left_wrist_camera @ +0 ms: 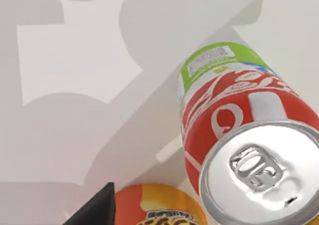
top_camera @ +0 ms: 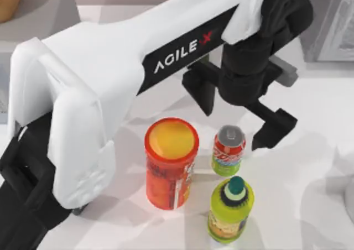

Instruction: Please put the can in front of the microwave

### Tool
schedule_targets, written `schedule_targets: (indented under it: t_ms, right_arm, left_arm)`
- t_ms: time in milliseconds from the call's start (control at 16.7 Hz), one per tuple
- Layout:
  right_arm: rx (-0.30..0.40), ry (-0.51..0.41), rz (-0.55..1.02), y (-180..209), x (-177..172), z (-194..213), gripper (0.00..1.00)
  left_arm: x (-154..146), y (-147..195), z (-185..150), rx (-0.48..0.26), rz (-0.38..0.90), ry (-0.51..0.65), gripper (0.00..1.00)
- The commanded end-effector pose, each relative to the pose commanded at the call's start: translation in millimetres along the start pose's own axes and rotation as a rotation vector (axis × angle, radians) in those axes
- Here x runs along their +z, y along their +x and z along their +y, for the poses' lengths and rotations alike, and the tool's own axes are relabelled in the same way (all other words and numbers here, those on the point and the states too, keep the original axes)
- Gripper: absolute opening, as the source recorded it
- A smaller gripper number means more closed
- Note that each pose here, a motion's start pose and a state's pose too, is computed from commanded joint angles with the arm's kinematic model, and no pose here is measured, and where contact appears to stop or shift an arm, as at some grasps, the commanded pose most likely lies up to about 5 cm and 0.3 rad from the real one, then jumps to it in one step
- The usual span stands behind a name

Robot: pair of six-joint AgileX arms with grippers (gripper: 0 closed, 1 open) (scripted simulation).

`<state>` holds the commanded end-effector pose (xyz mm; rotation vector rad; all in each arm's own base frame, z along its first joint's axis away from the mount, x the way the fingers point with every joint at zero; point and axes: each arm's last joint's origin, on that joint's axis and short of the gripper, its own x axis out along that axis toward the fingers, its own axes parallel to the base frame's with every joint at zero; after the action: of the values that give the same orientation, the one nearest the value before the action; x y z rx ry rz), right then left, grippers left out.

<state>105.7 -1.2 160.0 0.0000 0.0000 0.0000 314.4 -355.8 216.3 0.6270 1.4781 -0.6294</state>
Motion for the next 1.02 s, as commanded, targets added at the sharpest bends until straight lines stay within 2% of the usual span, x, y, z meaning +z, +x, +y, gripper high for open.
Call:
schedule_targets:
  t_ms: [420,720,1020]
  right_arm:
    - [0.000,0.000,0.000,0,0,0,1.00]
    - [0.000,0.000,0.000,0,0,0,1.00]
    - [0.000,0.000,0.000,0,0,0,1.00]
  left_arm:
    - [0,51,-1,0.000,0.003,0.002,1.00]
    - [-1,56,-1,0.000,0.002,0.002,1.00]
    - [-1,56,-1,0.000,0.002,0.002,0.62]
